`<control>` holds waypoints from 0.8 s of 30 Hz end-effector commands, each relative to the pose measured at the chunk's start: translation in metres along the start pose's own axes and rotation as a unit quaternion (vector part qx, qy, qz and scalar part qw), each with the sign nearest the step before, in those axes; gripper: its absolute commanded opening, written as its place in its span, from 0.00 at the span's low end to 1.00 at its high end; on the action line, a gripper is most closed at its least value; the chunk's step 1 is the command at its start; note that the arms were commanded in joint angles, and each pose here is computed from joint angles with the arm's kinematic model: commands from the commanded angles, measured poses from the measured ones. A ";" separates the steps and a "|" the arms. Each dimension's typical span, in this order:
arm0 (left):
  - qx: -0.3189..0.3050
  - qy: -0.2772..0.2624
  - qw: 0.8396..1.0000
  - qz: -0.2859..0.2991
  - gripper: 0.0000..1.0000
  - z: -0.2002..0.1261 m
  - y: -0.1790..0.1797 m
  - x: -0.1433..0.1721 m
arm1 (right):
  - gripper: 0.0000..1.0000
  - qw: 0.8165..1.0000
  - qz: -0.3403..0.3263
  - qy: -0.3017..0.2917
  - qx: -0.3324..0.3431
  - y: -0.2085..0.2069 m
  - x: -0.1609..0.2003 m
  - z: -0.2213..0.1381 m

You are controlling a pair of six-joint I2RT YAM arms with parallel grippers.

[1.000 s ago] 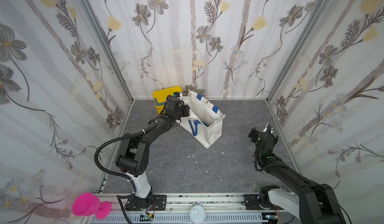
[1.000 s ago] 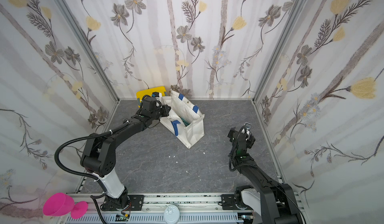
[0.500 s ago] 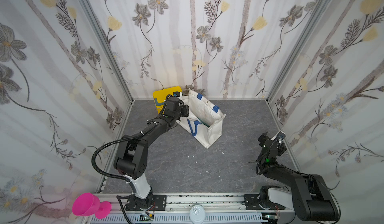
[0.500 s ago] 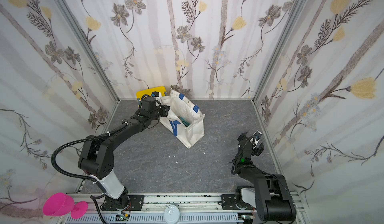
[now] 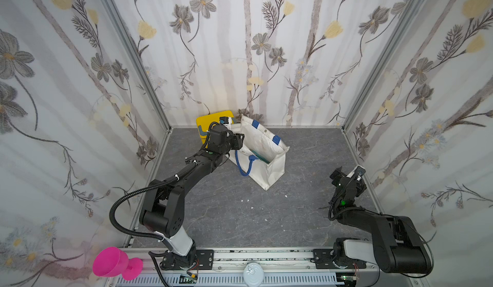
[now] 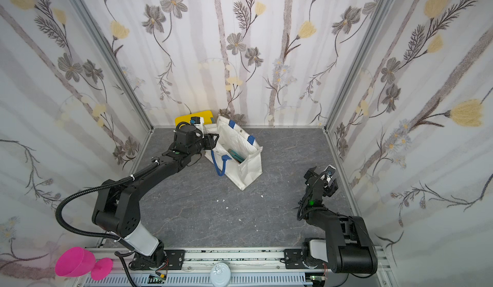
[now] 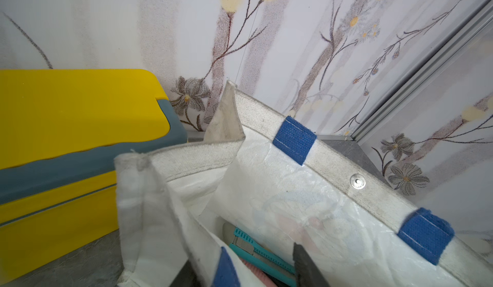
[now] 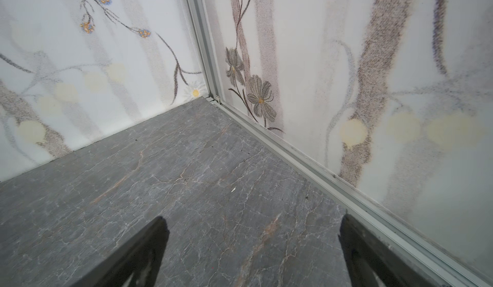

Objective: Place the art knife into the pouch
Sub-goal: Place the pouch at the center of the board.

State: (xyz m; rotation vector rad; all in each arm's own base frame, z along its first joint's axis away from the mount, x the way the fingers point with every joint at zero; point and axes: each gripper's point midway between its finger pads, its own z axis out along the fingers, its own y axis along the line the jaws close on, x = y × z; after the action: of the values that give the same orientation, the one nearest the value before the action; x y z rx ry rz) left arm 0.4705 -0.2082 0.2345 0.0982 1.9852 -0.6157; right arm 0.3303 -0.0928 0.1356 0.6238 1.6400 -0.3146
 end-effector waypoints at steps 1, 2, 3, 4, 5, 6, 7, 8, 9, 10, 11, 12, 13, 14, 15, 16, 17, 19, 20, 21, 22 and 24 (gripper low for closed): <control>0.001 -0.028 1.000 0.006 0.68 -0.009 -0.003 -0.014 | 0.99 0.999 0.012 -0.007 -0.038 0.014 -0.005 0.000; -0.002 -0.035 0.999 0.007 0.79 -0.013 -0.002 -0.015 | 0.99 0.999 0.011 -0.009 -0.049 0.018 -0.006 0.000; -0.004 -0.045 0.999 0.008 0.96 -0.019 -0.002 -0.018 | 0.99 0.998 0.005 -0.010 -0.061 0.022 -0.006 0.000; -0.008 -0.056 0.998 0.011 1.00 -0.024 -0.002 -0.022 | 0.99 0.998 0.001 -0.008 -0.065 0.024 -0.005 0.000; -0.015 -0.071 0.997 0.015 1.00 -0.031 0.000 -0.026 | 0.99 0.998 0.000 -0.006 -0.064 0.025 -0.005 0.002; -0.026 -0.086 0.996 0.019 1.00 -0.039 0.003 -0.029 | 0.99 0.998 -0.002 -0.005 -0.064 0.026 -0.005 0.003; -0.036 -0.101 0.994 0.021 1.00 -0.046 0.006 -0.034 | 0.99 0.998 -0.004 -0.006 -0.064 0.026 -0.005 0.004; -0.051 -0.117 0.992 0.023 1.00 -0.054 0.011 -0.037 | 1.00 0.998 -0.005 -0.008 -0.065 0.027 -0.006 0.004; -0.064 -0.137 0.988 0.026 1.00 -0.064 0.015 -0.041 | 1.00 0.998 -0.004 -0.011 -0.065 0.025 -0.005 0.003; -0.074 -0.153 0.985 0.029 1.00 -0.072 0.018 -0.043 | 1.00 0.998 0.000 -0.018 -0.066 0.024 -0.005 0.002; -0.087 -0.172 0.981 0.030 1.00 -0.082 0.024 -0.045 | 1.00 0.997 0.003 -0.036 -0.069 0.023 -0.007 0.000; -0.101 -0.191 0.976 0.031 1.00 -0.092 0.029 -0.047 | 1.00 0.996 0.001 -0.038 -0.076 0.026 -0.008 0.000; -0.113 -0.205 0.972 0.033 1.00 -0.101 0.034 -0.048 | 1.00 0.997 -0.004 -0.025 -0.074 0.028 -0.006 0.002; -0.128 -0.220 0.966 0.036 1.00 -0.110 0.040 -0.047 | 1.00 0.997 -0.007 -0.016 -0.072 0.029 -0.004 0.005; -0.145 -0.229 0.962 0.038 1.00 -0.117 0.049 -0.044 | 1.00 0.997 -0.008 -0.021 -0.073 0.029 -0.004 0.005; -0.156 -0.240 0.957 0.042 1.00 -0.126 0.055 -0.045 | 1.00 0.997 -0.008 -0.025 -0.075 0.030 -0.006 0.005; -0.172 -0.247 0.952 0.047 1.00 -0.133 0.064 -0.041 | 1.00 0.997 -0.009 -0.024 -0.075 0.030 -0.005 0.004; -0.204 -0.258 0.943 0.052 1.00 -0.145 0.087 -0.031 | 0.99 0.996 -0.011 -0.022 -0.086 0.033 -0.005 0.003; -0.221 -0.261 0.938 0.048 1.00 -0.150 0.100 -0.024 | 0.99 0.995 -0.017 -0.021 -0.096 0.037 -0.004 0.002; -0.234 -0.266 0.934 0.042 1.00 -0.156 0.113 -0.019 | 0.99 0.994 -0.022 -0.023 -0.105 0.040 -0.004 0.001; -0.243 -0.270 0.931 0.038 1.00 -0.160 0.123 -0.013 | 0.99 0.993 -0.027 -0.024 -0.113 0.043 -0.003 0.000; -0.254 -0.280 0.925 0.035 1.00 -0.169 0.140 -0.002 | 1.00 0.988 -0.045 -0.025 -0.144 0.055 0.000 -0.004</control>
State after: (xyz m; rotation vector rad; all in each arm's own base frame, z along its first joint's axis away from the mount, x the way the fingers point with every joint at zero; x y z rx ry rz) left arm 0.3860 -0.0290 0.2261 -0.2475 1.6385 -0.0789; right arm 0.3523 -0.0608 0.1325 0.4265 1.6626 -0.1929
